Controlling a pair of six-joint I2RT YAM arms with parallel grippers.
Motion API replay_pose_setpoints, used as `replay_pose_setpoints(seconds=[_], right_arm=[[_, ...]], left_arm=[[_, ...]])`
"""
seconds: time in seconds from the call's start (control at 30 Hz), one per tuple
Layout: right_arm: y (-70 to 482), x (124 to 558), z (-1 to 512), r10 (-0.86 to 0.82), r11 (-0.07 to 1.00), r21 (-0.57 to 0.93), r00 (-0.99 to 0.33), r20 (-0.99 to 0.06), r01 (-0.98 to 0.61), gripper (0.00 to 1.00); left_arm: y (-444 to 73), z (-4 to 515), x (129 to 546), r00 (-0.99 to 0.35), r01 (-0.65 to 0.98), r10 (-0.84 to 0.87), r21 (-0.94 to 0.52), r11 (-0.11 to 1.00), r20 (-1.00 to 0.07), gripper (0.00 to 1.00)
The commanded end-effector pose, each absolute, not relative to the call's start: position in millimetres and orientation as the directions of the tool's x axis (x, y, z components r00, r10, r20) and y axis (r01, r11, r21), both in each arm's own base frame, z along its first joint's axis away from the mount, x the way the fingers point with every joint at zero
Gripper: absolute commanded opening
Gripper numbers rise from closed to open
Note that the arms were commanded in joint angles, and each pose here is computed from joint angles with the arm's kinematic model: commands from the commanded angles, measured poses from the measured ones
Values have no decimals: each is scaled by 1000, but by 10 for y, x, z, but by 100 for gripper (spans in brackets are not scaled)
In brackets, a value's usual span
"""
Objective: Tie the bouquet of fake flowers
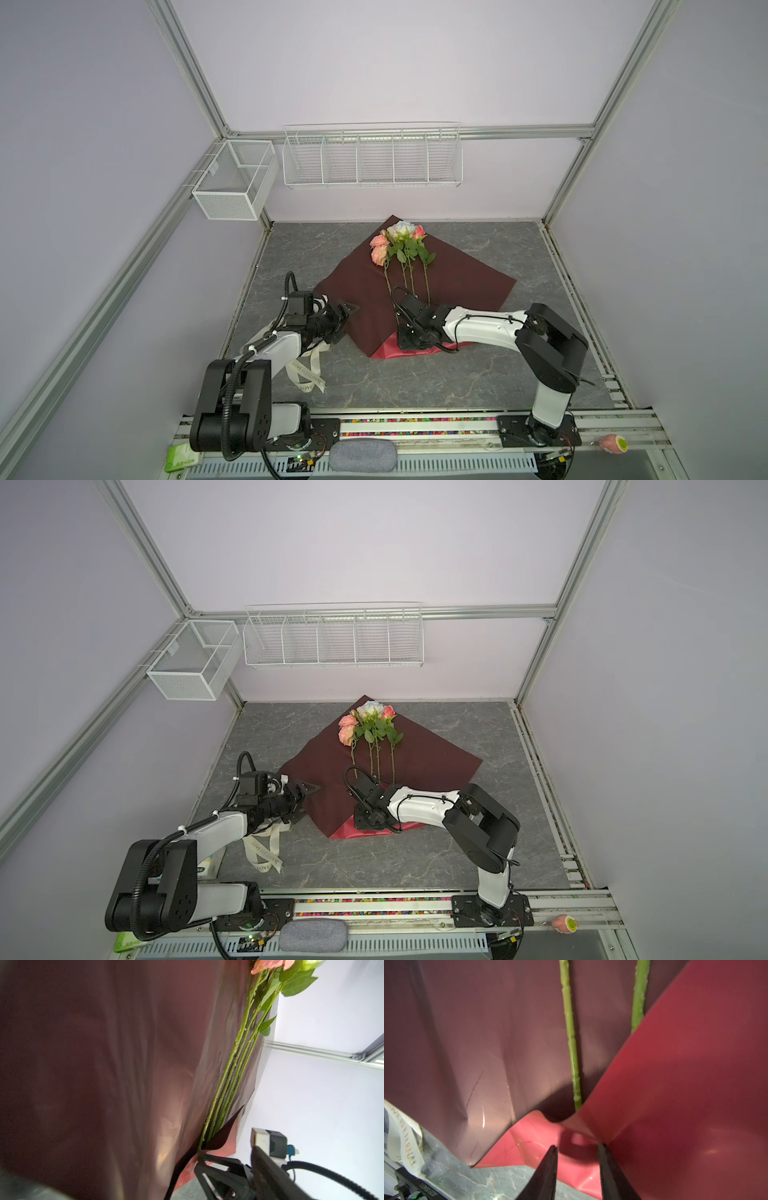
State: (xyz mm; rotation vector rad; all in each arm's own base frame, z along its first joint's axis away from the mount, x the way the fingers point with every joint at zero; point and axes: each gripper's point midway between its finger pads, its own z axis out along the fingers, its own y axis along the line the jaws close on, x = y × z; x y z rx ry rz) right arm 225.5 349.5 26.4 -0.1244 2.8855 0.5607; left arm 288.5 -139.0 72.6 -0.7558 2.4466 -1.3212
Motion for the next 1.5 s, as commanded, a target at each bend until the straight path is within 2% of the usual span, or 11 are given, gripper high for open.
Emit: replay_pose_setpoints(seconds=[0.0, 0.23, 0.5, 0.63, 0.77, 0.87, 1.07, 1.2, 1.33, 1.47], right_arm=[[3506, 2244, 246, -23, 920, 380, -980, -196, -98, 38], [3513, 2238, 314, -30, 914, 390, -979, -202, -108, 39], [3501, 2260, 321, -9, 913, 397, -977, -212, -95, 39], [3516, 2294, 387, 7, 908, 409, -973, -229, -90, 39], [3536, 2320, 436, 25, 896, 437, -972, -233, -81, 39], [3545, 2330, 462, 42, 884, 462, -972, -233, -72, 39], [3527, 2332, 496, 57, 873, 483, -970, -235, -66, 39], [3453, 2341, 539, 91, 868, 494, -966, -244, -43, 40], [3380, 2340, 588, 119, 853, 521, -960, -256, -33, 40], [3328, 2350, 697, 160, 831, 556, -942, -295, -33, 43]], left_arm=[[-1479, 926, 2965, -848, -254, -530, -856, 450, -27, 67], [-1511, 927, 2962, -858, -240, -508, -811, 533, -80, 45], [-1605, 1033, 3023, -868, -178, -456, -733, 657, -198, 38], [-1709, 1065, 3094, -889, -163, -404, -678, 717, -213, 27], [-1831, 1095, 3090, -908, -100, -317, -595, 798, -272, 22], [-1963, 1057, 3089, -924, -68, -266, -564, 823, -276, 15], [-2332, 1058, 3102, -943, -10, -211, -613, 790, -257, 16], [-2496, 944, 3079, -960, 7, -167, -613, 790, -226, 24], [-2654, 875, 3047, -967, 36, -132, -634, 772, -216, 37], [-2718, 807, 3035, -972, 48, -111, -639, 768, -207, 42]])
